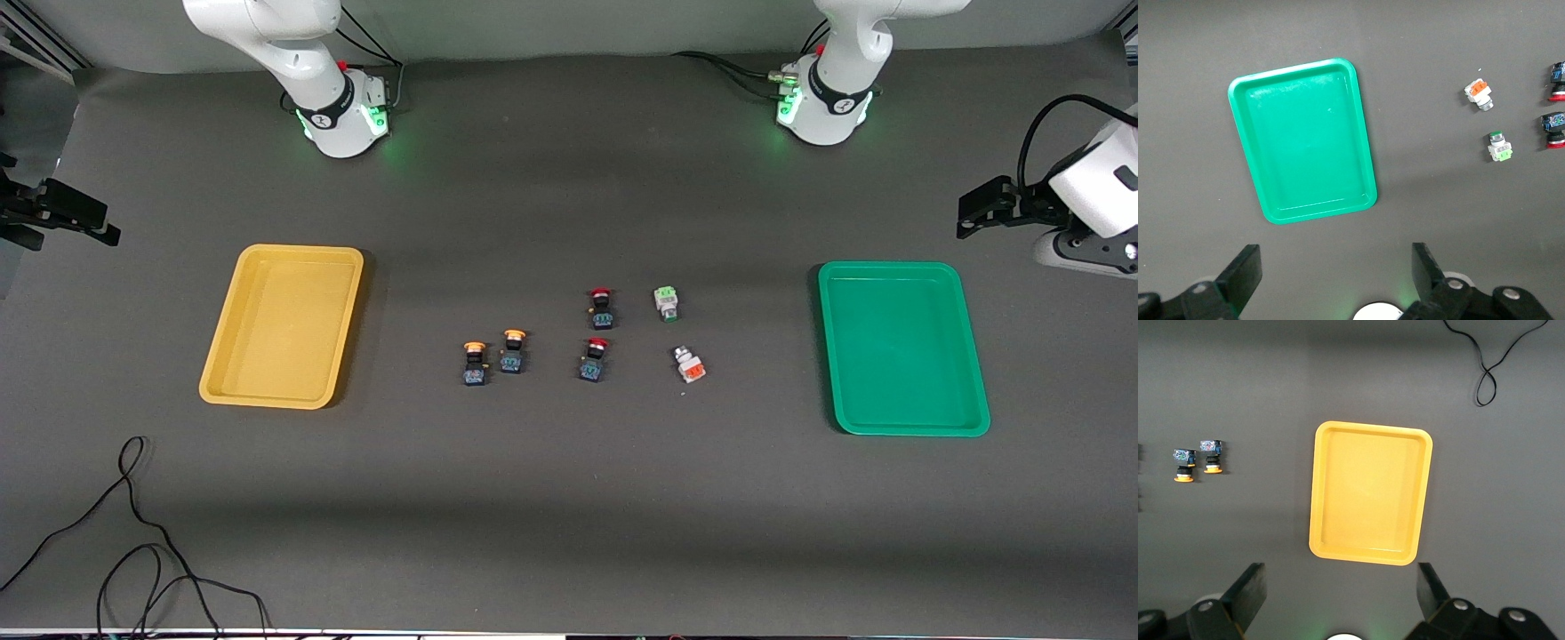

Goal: Place green and yellow buttons in trays

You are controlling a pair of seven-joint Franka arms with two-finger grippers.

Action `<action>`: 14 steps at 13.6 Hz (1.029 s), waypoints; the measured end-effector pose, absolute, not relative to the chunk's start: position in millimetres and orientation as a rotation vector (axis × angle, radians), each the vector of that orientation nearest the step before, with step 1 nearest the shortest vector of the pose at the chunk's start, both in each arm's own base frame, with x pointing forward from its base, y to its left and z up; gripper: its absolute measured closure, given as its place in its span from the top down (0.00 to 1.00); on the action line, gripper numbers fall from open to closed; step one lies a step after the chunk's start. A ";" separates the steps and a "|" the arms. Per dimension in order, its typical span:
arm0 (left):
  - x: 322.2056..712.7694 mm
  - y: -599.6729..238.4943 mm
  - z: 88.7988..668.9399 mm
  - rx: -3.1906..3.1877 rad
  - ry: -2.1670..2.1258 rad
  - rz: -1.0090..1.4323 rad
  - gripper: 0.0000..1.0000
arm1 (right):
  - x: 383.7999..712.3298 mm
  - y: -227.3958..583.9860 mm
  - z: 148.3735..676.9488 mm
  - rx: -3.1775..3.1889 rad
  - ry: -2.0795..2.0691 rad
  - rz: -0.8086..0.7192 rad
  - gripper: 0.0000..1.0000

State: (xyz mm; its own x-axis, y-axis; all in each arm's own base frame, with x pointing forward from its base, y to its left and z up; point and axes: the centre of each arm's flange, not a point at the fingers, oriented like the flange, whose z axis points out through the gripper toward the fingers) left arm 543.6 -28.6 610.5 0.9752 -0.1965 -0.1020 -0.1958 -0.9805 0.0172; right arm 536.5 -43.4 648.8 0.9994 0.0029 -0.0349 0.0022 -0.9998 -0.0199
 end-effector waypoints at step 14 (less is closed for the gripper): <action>544.0 -26.4 610.8 3.115 -0.303 -0.158 1.00 | 542.2 -43.1 645.0 -3.119 -0.005 0.106 1.00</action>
State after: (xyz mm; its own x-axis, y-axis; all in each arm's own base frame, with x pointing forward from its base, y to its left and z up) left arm 544.0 -26.4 610.8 0.9762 -0.1926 -0.0994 -0.1919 -0.9813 0.0174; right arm 542.2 -43.1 645.0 0.9977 0.0040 -0.0676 0.0026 -0.9998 -0.0212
